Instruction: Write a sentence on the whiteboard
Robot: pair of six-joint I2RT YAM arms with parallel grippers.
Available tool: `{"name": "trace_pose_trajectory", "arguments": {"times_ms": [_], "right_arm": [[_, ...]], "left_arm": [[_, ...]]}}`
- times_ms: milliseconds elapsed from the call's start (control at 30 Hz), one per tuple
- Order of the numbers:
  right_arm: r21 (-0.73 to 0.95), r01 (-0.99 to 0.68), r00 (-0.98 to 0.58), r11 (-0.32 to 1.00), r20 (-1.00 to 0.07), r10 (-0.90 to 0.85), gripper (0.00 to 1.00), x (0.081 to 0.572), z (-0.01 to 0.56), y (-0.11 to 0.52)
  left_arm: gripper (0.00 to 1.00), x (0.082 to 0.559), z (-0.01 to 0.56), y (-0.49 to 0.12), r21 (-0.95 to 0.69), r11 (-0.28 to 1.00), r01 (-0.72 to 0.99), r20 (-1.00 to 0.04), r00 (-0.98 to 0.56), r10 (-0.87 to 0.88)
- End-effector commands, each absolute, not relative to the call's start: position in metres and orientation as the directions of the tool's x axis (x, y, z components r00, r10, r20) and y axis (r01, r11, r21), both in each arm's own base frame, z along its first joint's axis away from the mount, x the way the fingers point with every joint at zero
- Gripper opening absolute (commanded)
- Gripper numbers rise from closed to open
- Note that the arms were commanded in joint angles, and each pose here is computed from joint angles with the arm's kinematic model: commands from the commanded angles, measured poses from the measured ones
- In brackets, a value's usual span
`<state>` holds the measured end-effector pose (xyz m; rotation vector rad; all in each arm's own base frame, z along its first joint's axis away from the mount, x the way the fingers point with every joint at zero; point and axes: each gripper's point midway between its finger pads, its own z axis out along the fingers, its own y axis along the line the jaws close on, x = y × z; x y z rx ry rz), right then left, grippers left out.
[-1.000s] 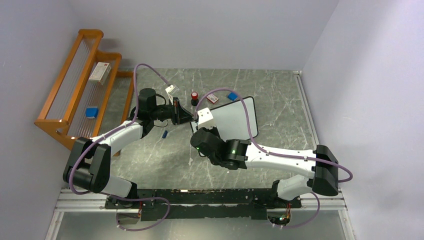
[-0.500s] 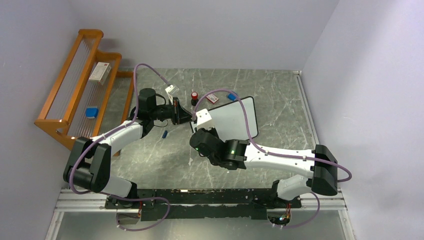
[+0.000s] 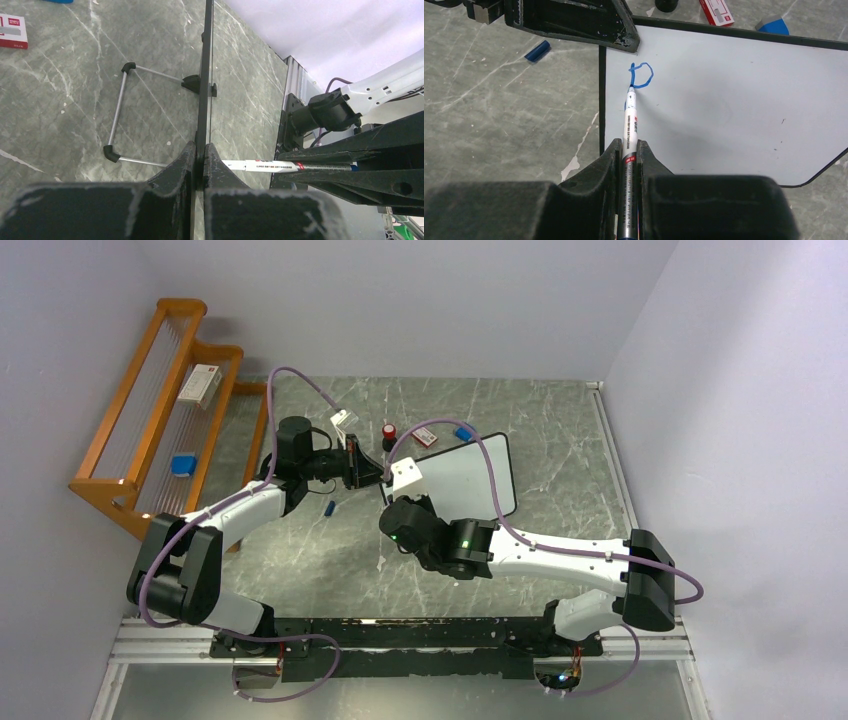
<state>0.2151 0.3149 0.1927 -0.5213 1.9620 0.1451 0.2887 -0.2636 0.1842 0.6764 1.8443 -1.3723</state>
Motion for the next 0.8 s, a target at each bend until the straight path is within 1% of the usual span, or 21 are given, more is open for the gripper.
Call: {"name": "trace_pose_trajectory", "arguments": {"times_ms": [0,333,767], "right_arm": [[-0.097,-0.406,-0.348,0.909,-0.903,-0.252,0.0,0.217,0.199,0.318],[-0.093,-0.38,-0.323,0.92,-0.919,-0.226,0.0,0.216,0.215,0.299],[-0.092,-0.358,-0.342,0.929,-0.913,-0.222,0.0,0.218,0.202,0.292]], "left_arm": [[0.05,0.285,0.183,-0.265,-0.582,0.275,0.765,-0.797,-0.604,-0.004],[0.05,0.286,0.182,-0.265,-0.578,0.283,0.765,-0.798,-0.603,0.001],[0.05,0.286,0.18,-0.265,-0.581,0.285,0.762,-0.794,-0.608,0.004]]}}
